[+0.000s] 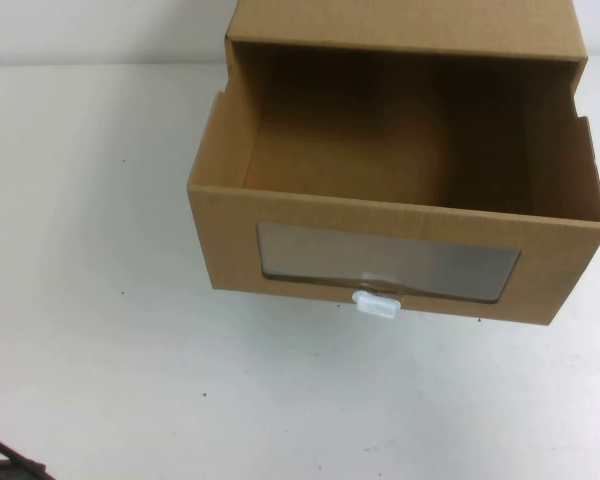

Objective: Open the shoe box
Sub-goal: 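Pull the top drawer of the cardboard box fully open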

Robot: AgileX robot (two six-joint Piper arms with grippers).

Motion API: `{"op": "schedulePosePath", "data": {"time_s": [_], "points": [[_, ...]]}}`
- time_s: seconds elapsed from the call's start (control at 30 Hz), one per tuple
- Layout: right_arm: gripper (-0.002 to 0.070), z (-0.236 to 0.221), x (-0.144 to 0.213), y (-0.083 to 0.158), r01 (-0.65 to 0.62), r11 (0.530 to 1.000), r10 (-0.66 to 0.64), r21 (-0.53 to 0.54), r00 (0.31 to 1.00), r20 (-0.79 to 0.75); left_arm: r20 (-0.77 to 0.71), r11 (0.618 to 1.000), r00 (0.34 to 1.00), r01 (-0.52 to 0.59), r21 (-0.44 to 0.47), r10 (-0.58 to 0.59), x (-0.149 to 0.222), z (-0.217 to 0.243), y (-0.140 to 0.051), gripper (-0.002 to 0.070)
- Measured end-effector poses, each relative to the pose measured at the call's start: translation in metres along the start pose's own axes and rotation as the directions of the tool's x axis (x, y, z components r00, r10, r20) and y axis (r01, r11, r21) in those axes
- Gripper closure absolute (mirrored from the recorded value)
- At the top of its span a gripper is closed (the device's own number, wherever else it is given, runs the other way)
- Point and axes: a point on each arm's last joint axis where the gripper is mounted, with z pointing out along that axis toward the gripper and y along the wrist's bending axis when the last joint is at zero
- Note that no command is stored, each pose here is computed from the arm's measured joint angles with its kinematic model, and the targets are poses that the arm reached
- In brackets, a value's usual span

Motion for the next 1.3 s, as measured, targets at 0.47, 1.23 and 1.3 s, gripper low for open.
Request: {"op": "schedulePosePath", "data": {"time_s": [0.47, 1.23, 1.3], "points": [[0.0694, -0.050, 0.048, -0.011, -0.013, 0.955, -0.018, 0.296, 0.995, 0.102, 0.000, 1.000, 1.000, 0.000, 0.000, 0.000, 0.000, 0.000, 0.000, 0.0680], [0.0694, -0.067, 0.121, -0.005, -0.272, 0.866, 0.326, 0.420, 0.944, -0.059, -0.002, 1.000, 1.000, 0.000, 0.001, 0.000, 0.000, 0.000, 0.000, 0.0680], [0.0694, -0.065, 0.125, -0.005, -0.278, 0.862, 0.324, 0.424, 0.945, -0.041, -0.002, 1.000, 1.000, 0.000, 0.001, 0.000, 0.000, 0.000, 0.000, 0.0680]]}}
